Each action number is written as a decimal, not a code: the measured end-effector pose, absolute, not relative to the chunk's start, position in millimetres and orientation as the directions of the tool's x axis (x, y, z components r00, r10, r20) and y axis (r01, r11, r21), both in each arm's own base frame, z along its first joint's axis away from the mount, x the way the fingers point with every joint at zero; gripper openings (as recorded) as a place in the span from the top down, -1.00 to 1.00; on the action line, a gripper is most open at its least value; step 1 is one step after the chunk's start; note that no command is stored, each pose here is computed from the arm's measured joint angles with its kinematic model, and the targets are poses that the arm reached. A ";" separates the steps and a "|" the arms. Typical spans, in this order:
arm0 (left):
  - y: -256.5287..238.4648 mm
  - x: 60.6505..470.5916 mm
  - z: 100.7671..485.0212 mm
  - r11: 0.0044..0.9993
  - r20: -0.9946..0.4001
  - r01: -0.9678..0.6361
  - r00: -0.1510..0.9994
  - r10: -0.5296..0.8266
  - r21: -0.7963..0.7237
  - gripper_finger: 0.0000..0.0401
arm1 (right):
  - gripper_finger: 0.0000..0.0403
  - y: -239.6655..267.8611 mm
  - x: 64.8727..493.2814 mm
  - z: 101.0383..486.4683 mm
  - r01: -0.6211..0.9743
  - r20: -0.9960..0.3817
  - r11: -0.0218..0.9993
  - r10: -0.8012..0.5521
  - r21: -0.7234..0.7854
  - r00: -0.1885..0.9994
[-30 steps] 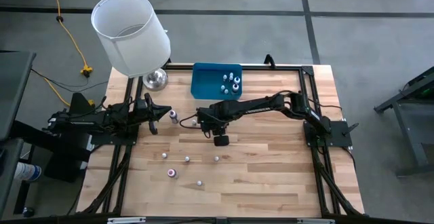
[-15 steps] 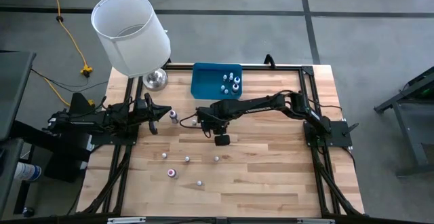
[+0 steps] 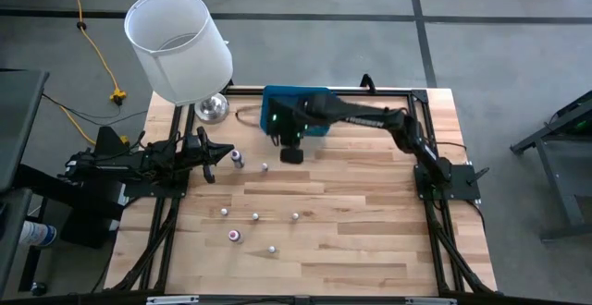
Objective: Pick & Place food coloring
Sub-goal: Put the small red food coloring bottle into the blue bin, then put the small light blue food coloring bottle into the blue bin
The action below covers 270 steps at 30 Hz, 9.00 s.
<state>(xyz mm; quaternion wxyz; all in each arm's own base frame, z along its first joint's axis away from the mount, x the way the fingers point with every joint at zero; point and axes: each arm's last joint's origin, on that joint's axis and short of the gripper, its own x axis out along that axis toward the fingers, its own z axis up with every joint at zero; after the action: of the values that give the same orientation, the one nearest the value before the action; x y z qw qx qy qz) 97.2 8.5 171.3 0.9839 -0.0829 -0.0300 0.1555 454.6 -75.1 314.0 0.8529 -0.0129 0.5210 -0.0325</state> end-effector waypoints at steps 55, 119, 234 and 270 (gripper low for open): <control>8.5 97.2 171.2 0.938 0.033 -0.301 0.950 0.311 -0.172 1.00 | 0.71 -309.1 387.9 206.2 0.763 -0.889 0.593 -0.167 0.255 0.427; 8.5 97.3 171.2 0.938 0.033 -0.301 0.950 0.311 -0.172 1.00 | 0.38 -315.7 399.1 184.6 0.715 -0.965 0.693 -0.109 0.097 0.237; 8.5 97.3 171.2 0.938 0.033 -0.301 0.950 0.311 -0.172 1.00 | 0.24 -47.0 515.3 192.7 0.056 -0.907 0.998 -0.043 -0.022 0.420; 8.5 97.3 171.2 0.938 0.033 -0.301 0.950 0.311 -0.172 1.00 | 0.24 -52.9 526.3 169.1 0.029 -0.871 0.999 0.025 0.045 0.491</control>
<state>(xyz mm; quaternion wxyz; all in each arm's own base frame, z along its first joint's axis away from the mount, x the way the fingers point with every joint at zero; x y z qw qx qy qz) 97.3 8.5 171.2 0.9839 -0.0829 -0.0297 0.1554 526.3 -52.9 169.1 0.8631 0.0265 0.5044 -0.0011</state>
